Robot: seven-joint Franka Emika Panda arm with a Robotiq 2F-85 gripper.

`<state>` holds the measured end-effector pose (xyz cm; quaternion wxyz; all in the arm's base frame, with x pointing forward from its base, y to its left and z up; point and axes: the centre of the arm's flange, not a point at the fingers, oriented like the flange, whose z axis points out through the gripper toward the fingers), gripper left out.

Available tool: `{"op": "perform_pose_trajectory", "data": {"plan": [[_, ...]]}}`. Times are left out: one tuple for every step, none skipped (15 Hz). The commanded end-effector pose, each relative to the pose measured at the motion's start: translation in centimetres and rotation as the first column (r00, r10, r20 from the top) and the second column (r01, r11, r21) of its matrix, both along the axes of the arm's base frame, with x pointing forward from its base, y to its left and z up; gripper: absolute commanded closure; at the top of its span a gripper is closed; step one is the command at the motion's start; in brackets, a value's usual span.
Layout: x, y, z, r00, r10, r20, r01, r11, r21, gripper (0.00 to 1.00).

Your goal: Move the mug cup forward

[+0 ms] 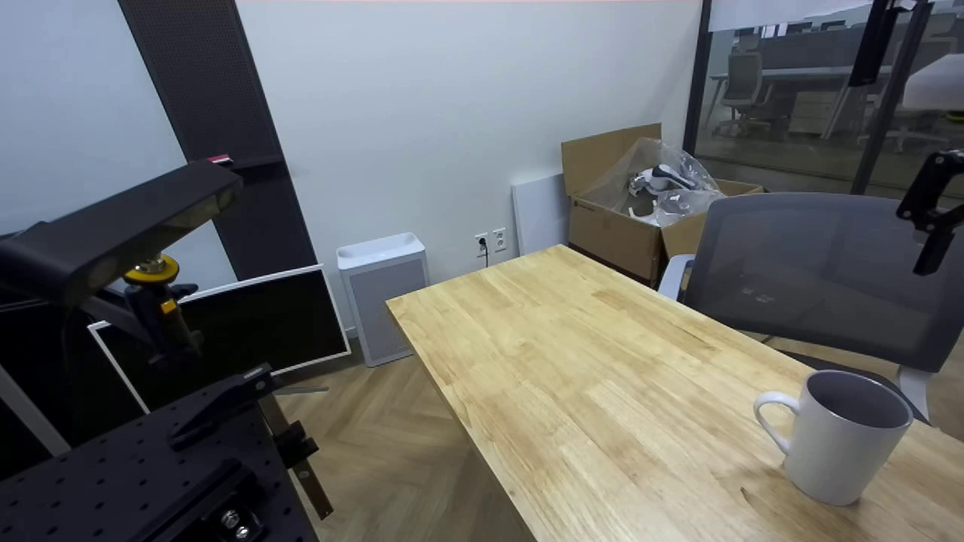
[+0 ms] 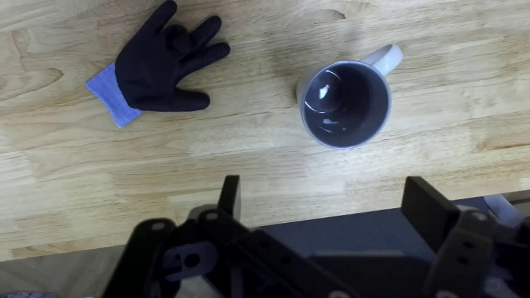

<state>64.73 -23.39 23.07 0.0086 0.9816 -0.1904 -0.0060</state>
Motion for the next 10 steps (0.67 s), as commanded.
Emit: {"op": "perform_pose_trajectory", "data": {"plan": [[0.0, -0.2, -1.6, 0.999, -0.041, -0.014, 0.041, 0.998, -0.038, 0.0], [0.0, -0.3, -2.1, 0.999, -0.046, -0.018, 0.045, 0.998, -0.042, 0.0], [-0.1, -0.4, -2.6, 0.998, -0.05, -0.024, 0.049, 0.998, -0.045, 0.0], [-0.2, -0.5, -3.1, 0.998, -0.053, -0.032, 0.051, 0.997, -0.05, 0.0], [-0.4, -0.6, -3.4, 0.998, -0.055, -0.04, 0.052, 0.997, -0.054, 0.0], [-0.5, -0.6, -3.5, 0.997, -0.055, -0.051, 0.052, 0.997, -0.054, 0.0], [-0.6, -0.6, -3.2, 0.996, -0.048, -0.072, 0.044, 0.997, -0.062, 0.0], [-0.8, -0.7, -3.9, 0.998, -0.022, -0.056, 0.02, 0.999, -0.038, 0.0], [-0.9, -0.8, -3.9, 0.998, -0.023, -0.06, 0.02, 0.999, -0.041, 0.0], [-0.9, -0.8, -3.9, 0.998, -0.023, -0.061, 0.02, 0.999, -0.043, 0.0]]}}
